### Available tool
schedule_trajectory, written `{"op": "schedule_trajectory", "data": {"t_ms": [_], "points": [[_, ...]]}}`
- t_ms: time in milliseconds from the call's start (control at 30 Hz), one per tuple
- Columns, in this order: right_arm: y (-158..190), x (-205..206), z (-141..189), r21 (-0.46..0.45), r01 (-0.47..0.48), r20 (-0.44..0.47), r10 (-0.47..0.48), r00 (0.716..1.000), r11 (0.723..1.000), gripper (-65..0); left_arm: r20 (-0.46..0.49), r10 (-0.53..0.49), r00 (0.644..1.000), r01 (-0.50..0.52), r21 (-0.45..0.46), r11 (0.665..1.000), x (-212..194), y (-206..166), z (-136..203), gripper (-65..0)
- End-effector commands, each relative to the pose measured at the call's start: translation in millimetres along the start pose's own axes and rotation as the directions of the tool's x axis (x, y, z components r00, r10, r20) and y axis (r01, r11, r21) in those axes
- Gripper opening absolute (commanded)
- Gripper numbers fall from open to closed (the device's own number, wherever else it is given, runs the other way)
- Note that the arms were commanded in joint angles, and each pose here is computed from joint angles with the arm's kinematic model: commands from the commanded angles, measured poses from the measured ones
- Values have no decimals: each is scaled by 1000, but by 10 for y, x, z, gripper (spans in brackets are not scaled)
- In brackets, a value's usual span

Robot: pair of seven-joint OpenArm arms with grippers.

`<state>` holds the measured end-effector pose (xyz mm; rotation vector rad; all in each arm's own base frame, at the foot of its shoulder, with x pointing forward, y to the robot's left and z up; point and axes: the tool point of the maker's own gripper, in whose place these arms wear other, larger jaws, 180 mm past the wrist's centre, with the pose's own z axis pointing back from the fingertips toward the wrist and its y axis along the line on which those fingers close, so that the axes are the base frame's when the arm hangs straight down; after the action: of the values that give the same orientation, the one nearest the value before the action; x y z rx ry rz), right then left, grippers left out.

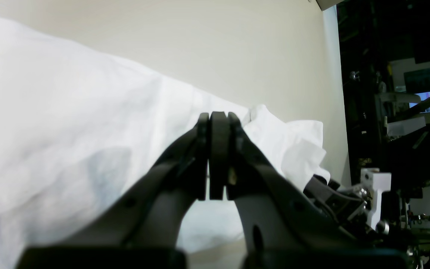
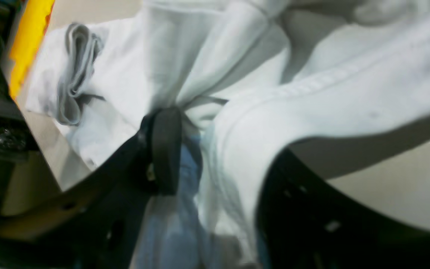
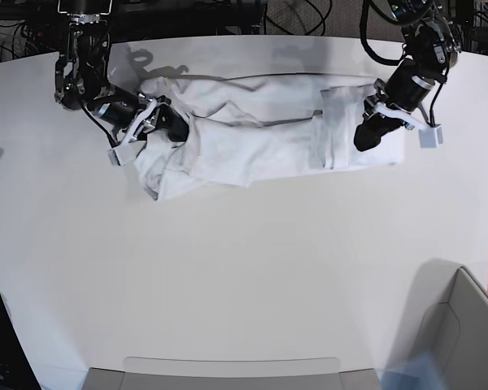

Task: Fold the T-shirt properly
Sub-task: 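Fold the strip end over onto the shirt with the right gripper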

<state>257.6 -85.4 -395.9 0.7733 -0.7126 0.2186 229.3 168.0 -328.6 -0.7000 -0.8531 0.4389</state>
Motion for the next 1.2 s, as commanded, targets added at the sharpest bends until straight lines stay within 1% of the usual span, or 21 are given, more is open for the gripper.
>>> {"op": "schedule_trajectory", "data": {"t_ms": [0, 67, 133, 167, 233, 267, 400, 433, 467, 533, 600, 700, 833, 900, 967, 1033, 1067, 1100, 1167], "points": [[55, 168, -39, 11, -54, 26, 54, 998, 998, -427, 19, -9, 1000, 10, -27, 1000, 50, -69, 29, -650], [48, 174, -163, -16, -112, -18, 112, 994, 994, -438, 16, -8, 1000, 8, -24, 1000, 36, -60, 36, -650], [-12, 167, -288, -66, -171, -73, 166, 983, 983, -483, 15, -7, 1000, 8, -23, 1000, 31, -57, 38, -650], [-42, 173, -343, -88, -196, -97, 188, 977, 977, -514, 15, -7, 1000, 8, -23, 1000, 31, -57, 38, -650], [-130, 194, -447, -133, -248, -153, 227, 962, 960, -612, 15, -7, 1000, 8, -23, 1000, 31, -57, 38, -650], [-163, 204, -475, -148, -263, -170, 237, 956, 953, -650, 15, -7, 1000, 8, -23, 1000, 31, -57, 38, -650], [-282, 301, -506, -180, -294, -183, 261, 948, 939, -650, 14, -7, 1000, 7, -23, 1000, 26, -54, 41, -650], [-370, 320, -459, -202, -307, -200, 268, 942, 930, -650, 12, -5, 1000, 6, -21, 1000, 17, -49, 45, -650], [-476, 330, -389, -234, -312, -214, 265, 940, 921, -650, 7, -3, 1000, 3, -13, 1000, -3, -23, 66, -650], [-675, 376, -247, -311, -291, -212, 232, 949, 905, -650, 4, 0, 1000, 0, -6, 1000, -20, -3, 83, -650], [-889, 445, -56, -383, -288, -211, 220, 952, 878, -650, -1, 0, 1000, 0, 0, 1000, -41, 13, 93, -650], [-1176, 533, 261, -472, -288, -215, 207, 954, 834, -650, -2, 0, 1000, 0, -1, 1000, -44, 10, 90, -650], [-1528, 731, 775, -597, -219, -144, 166, 976, 772, -650, -8, 4, 1000, -4, 7, 1000, -74, 32, 110, -650], [-1624, 851, 1000, -638, -220, -128, 179, 975, 738, -650, -12, 5, 1000, -5, 11, 1000, -89, 43, 118, -650], [-1600, 996, 1119, -665, -268, -144, 232, 962, 697, -650, -19, 10, 1000, -10, 20, 1000, -124, 68, 141, -650], [-1519, 1210, 1237, -710, -320, -159, 299, 941, 627, -650, -26, 14, 1000, -13, 25, 1000, -152, 84, 157, -650], [-1429, 1306, 1241, -723, -357, -177, 341, 923, 592, -650, -28, 15, 1000, -14, 27, 1000, -161, 89, 163, -650], [-1336, 1360, 1210, -725, -395, -207, 368, 906, 565, -650, -30, 16, 999, -15, 29, 999, -171, 95, 168, -650], [-1110, 1487, 1146, -722, -487, -285, 429, 857, 492, -650, -30, 16, 999, -15, 29, 999, -171, 95, 168, -650]]}}
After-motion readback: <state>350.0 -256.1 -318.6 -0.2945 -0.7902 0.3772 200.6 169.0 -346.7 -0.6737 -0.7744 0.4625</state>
